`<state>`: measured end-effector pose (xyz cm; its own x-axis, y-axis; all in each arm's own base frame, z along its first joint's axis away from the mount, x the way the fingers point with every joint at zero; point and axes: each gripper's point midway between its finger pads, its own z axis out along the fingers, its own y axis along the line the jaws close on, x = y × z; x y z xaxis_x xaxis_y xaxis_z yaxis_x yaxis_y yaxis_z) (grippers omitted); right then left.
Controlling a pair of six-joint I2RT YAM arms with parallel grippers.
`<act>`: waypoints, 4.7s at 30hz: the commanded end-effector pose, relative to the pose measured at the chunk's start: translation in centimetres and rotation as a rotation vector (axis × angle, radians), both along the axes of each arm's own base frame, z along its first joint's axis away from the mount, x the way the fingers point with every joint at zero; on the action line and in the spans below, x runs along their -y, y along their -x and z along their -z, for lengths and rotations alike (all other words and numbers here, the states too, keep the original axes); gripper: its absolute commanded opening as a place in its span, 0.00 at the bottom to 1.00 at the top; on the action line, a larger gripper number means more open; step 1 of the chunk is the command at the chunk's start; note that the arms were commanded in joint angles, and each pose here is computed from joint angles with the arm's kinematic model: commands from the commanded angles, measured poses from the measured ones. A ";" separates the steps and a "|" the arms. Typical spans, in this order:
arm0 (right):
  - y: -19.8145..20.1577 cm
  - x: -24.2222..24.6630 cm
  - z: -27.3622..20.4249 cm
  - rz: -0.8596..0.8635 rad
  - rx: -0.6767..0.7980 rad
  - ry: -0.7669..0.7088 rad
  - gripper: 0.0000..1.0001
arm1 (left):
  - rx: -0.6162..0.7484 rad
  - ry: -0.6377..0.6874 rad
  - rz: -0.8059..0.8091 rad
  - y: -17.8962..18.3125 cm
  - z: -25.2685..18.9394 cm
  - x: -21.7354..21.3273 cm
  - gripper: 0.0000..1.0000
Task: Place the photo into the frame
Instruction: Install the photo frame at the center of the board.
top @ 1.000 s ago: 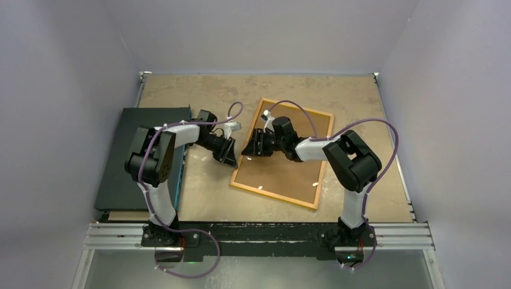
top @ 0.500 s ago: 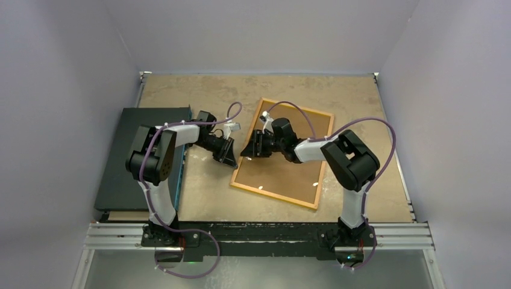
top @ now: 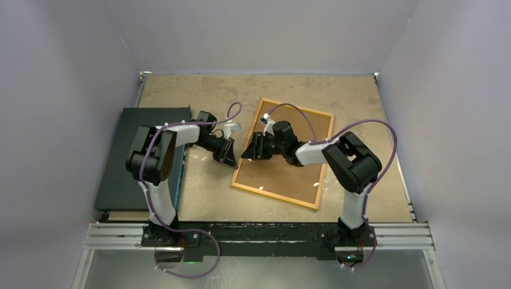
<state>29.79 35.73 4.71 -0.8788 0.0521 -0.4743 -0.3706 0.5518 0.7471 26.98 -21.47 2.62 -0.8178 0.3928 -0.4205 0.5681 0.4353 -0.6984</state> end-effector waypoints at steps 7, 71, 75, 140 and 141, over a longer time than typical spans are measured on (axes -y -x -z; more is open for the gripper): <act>1.8 0.9 0.3 -0.004 -0.035 0.055 0.54 | 0.056 -0.058 0.016 -0.5 1.7 -0.4 0.05; 0.8 0.7 0.9 0.067 -0.017 -0.017 0.57 | 0.071 -0.045 0.023 -0.4 0.7 -0.2 0.00; 0.5 0.1 1.0 0.073 -0.025 -0.029 0.56 | 0.072 -0.044 0.021 -0.5 0.6 -0.2 0.00; -5.3 6.7 -9.1 0.335 0.035 0.003 0.81 | 0.138 0.098 0.110 -0.3 -3.8 0.2 0.21; -6.0 7.4 -8.6 0.352 0.039 0.027 0.82 | 0.163 0.088 0.107 -0.5 -3.6 0.1 0.21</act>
<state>34.47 31.39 14.93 -0.7801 0.3699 -0.5046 -0.2266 0.5847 0.7789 26.54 -21.78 5.10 -0.7689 0.4138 -0.4874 0.6284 0.3486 -0.6954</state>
